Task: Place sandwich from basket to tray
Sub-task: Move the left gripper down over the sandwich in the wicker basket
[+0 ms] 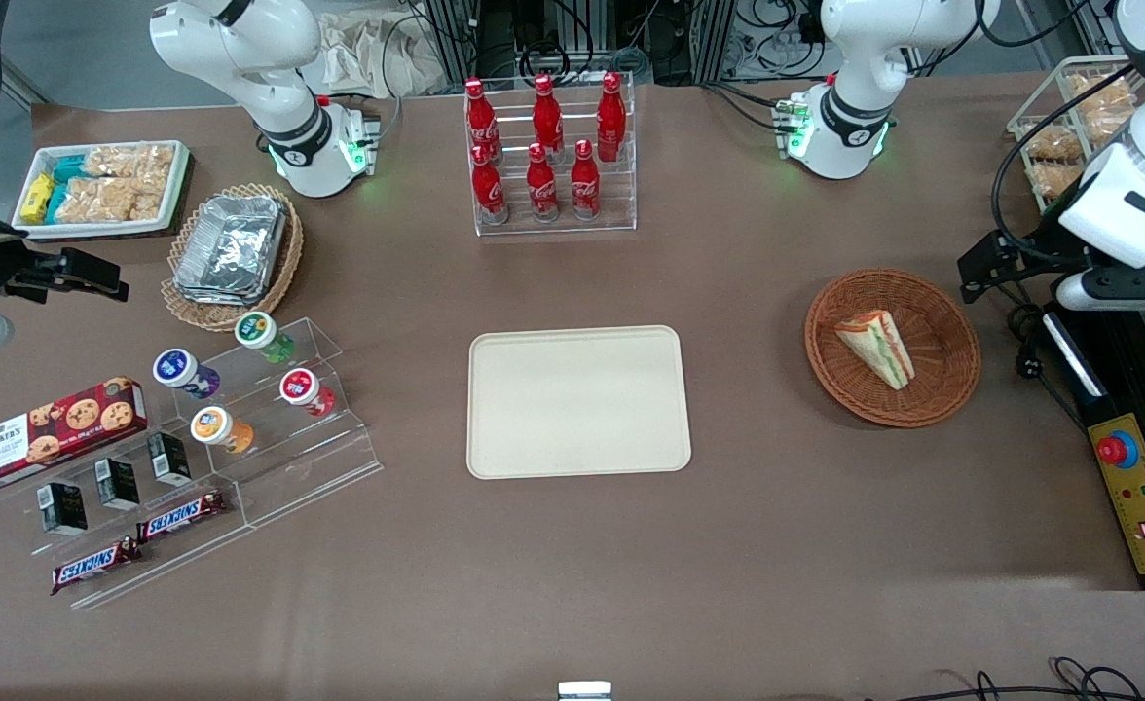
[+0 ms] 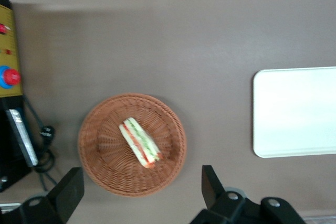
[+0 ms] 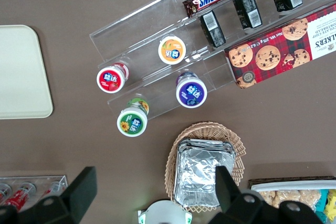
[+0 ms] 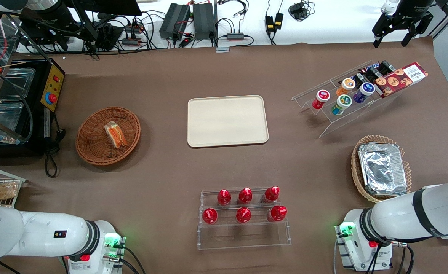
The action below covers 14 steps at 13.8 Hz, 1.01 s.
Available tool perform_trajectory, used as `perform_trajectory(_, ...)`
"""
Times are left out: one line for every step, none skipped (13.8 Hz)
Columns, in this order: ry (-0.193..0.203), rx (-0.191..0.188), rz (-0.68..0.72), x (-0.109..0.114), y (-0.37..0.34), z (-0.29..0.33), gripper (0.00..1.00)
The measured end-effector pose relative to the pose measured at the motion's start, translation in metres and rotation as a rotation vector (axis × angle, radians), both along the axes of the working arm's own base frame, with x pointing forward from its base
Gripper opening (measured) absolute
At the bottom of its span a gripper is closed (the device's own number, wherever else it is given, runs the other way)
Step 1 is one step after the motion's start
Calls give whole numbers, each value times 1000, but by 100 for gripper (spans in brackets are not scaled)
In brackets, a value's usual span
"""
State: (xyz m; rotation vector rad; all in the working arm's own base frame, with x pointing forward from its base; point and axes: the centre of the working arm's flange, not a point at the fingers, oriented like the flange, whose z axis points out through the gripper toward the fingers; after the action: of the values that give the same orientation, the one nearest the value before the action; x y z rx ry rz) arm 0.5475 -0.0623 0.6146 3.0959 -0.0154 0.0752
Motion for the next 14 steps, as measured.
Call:
perform_trajectory(13, -6, 1, 2, 0, -5, 100)
perform_trajectory(26, -6, 1, 3, 0, -8, 100)
perform_trajectory(36, -5, 2, 3, 0, -10, 100)
perform_trajectory(49, -4, 8, 2, 1, -11, 100)
perform_trajectory(70, -2, 36, 0, 2, -14, 100)
perform_trajectory(93, 0, 90, -2, 3, -19, 100)
perform_trajectory(113, 3, 152, -3, 3, -25, 100)
perform_trajectory(133, 9, 211, -5, 3, -35, 99)
perform_trajectory(143, 18, 259, -7, 4, -47, 99)
perform_trajectory(134, 28, 304, -11, 6, -62, 99)
perform_trajectory(121, 34, 365, -19, 7, -80, 99)
perform_trajectory(106, 40, 433, -31, 9, -99, 99)
perform_trajectory(91, 49, 487, -44, 12, -121, 99)
perform_trajectory(85, 55, 528, -56, 13, -141, 99)
